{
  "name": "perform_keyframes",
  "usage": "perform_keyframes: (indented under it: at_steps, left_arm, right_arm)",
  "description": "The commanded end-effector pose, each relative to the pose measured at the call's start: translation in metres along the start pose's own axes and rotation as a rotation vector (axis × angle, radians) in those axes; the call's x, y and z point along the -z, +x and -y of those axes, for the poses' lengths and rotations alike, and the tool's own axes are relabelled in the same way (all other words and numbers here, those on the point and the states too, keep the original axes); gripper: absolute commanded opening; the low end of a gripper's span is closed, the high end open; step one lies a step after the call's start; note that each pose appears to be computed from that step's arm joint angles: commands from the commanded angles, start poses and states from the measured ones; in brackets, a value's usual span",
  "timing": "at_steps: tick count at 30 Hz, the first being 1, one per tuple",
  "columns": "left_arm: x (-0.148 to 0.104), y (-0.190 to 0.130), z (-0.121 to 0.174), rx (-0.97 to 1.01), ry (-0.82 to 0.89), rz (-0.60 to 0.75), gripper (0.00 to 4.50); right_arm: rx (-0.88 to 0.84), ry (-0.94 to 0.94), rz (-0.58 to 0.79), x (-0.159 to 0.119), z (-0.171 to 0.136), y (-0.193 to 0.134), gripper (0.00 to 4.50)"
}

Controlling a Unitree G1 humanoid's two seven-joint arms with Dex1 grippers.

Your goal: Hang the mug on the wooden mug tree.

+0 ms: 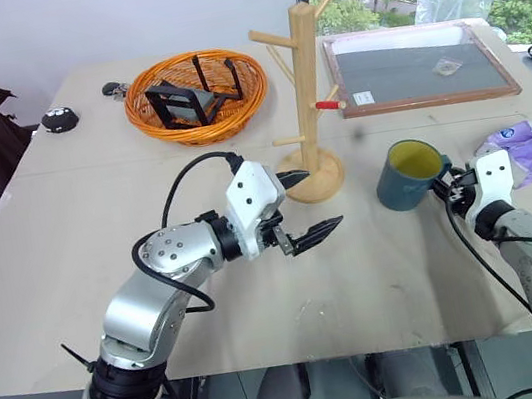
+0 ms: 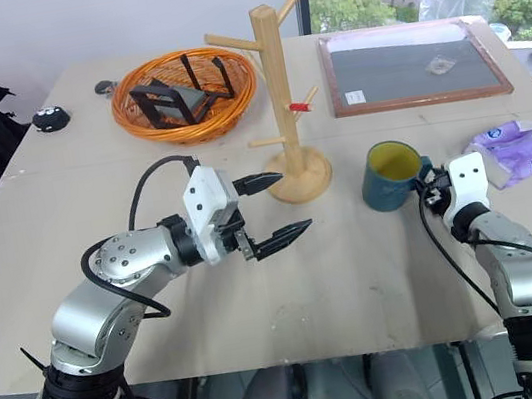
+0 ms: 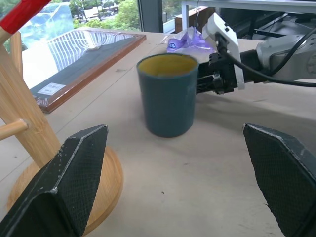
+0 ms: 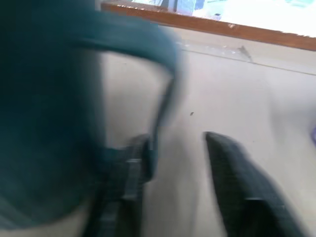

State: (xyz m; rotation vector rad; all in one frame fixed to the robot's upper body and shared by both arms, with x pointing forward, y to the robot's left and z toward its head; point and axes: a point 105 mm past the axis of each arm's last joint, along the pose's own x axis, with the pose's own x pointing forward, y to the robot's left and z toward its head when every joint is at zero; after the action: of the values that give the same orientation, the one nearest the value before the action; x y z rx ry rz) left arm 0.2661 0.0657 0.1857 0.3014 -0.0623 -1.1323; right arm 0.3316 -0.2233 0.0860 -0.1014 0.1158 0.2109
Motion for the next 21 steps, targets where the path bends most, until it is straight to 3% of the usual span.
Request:
perform_keyframes:
  at_steps: [1,7,12,13,16,21]
  left_arm:
    - [-0.016,0.000,0.004,0.011,0.044,0.041,4.50]
    - [-0.017,0.000,0.005,-0.013,0.023,0.057,4.50]
    - [-0.024,-0.009,-0.001,-0.064,-0.026,0.113,4.50]
    - [-0.026,-0.015,-0.001,-0.068,-0.027,0.134,4.50]
    - [-0.025,-0.029,-0.009,-0.107,-0.034,0.160,4.50]
    - [-0.029,-0.041,-0.012,-0.110,-0.045,0.203,4.50]
  right_arm:
    - [-0.027,-0.021,0.059,-0.017,-0.002,0.002,0.06]
    - [-0.115,-0.034,0.129,-0.039,-0.010,0.001,0.06]
    - [-0.343,-0.161,0.191,-0.076,-0.029,-0.014,0.06]
    - [-0.380,-0.225,0.199,-0.096,-0.038,-0.013,0.06]
    - [-0.453,-0.361,0.168,-0.134,-0.058,-0.016,0.06]
    - [-0.573,-0.333,0.108,-0.160,-0.086,-0.030,0.06]
